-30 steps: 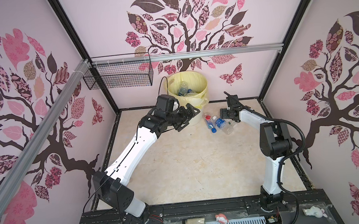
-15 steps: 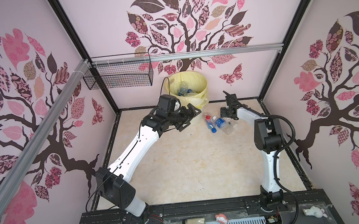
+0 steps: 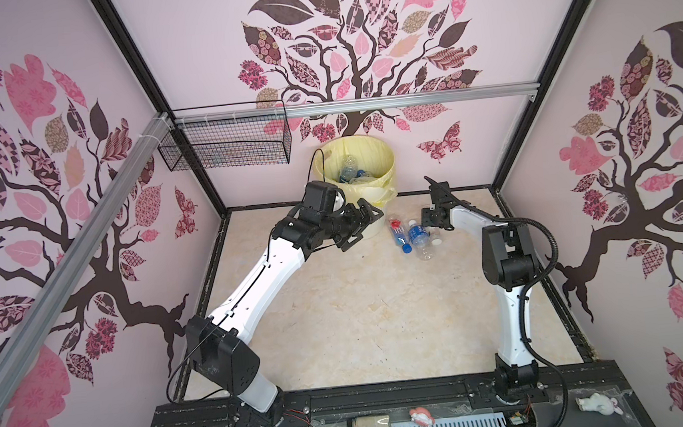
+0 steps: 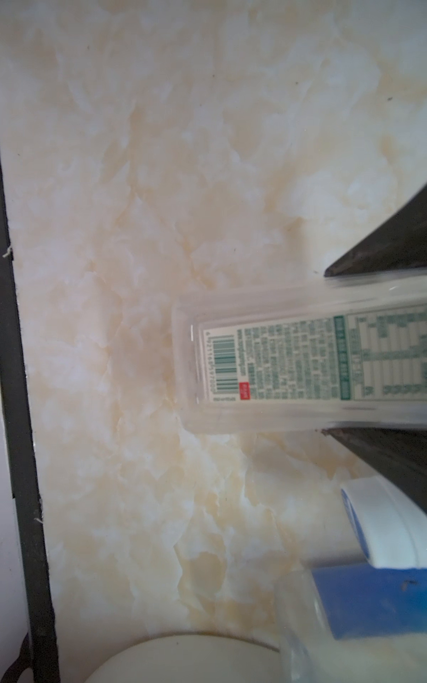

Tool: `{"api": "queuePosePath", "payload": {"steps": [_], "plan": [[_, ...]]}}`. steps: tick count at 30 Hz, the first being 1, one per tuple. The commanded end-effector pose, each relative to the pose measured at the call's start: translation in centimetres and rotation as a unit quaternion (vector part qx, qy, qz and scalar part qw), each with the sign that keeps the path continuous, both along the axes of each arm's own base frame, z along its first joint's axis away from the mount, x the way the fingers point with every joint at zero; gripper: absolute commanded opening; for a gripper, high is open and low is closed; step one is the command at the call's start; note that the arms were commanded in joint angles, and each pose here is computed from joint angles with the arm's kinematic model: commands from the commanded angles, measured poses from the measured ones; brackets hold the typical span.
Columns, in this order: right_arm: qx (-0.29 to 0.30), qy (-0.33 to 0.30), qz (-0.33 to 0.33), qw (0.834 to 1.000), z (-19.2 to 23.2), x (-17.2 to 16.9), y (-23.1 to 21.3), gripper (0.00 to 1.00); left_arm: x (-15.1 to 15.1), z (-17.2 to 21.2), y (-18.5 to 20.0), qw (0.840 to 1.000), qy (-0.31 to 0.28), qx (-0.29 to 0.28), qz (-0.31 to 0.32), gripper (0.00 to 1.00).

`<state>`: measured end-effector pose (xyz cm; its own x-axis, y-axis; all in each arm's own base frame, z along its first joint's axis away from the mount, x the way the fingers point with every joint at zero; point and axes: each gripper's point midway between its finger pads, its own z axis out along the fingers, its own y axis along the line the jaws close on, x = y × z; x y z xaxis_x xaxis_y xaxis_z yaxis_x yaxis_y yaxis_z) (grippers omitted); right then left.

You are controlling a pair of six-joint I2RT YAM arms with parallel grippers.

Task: Throw the plastic bottles in the bin
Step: 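Lower right gripper onto the flat clear green-label bottle and close it, then lift the clear bottle with the right gripper toward the left gripper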

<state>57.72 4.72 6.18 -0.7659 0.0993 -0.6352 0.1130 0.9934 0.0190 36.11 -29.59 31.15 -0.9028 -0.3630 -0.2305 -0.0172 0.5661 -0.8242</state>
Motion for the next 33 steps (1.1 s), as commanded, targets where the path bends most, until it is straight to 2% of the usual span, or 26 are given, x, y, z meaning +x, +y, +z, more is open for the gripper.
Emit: {"api": "queuePosePath", "payload": {"steps": [1, 7, 24, 33], "plan": [[0.005, 0.013, -0.007, 1.000, -0.6, 0.0, -0.6, 0.56, 0.4, 0.4, -0.4, 1.000, -0.007, -0.006, -0.004, 0.97], [0.008, 0.007, -0.011, 1.000, 0.8, -0.7, -0.7, 0.51, 0.4, 0.4, -0.4, 1.000, -0.007, -0.007, -0.003, 0.97], [-0.013, -0.013, -0.037, 0.999, 4.5, -2.8, -2.7, 0.50, -0.2, 1.0, -0.1, 1.000, -0.013, -0.011, -0.001, 0.97], [0.007, -0.030, -0.055, 0.998, 8.4, -4.0, -2.9, 0.49, -0.6, 1.2, 0.0, 1.000, -0.022, -0.010, -0.003, 0.97]]}}
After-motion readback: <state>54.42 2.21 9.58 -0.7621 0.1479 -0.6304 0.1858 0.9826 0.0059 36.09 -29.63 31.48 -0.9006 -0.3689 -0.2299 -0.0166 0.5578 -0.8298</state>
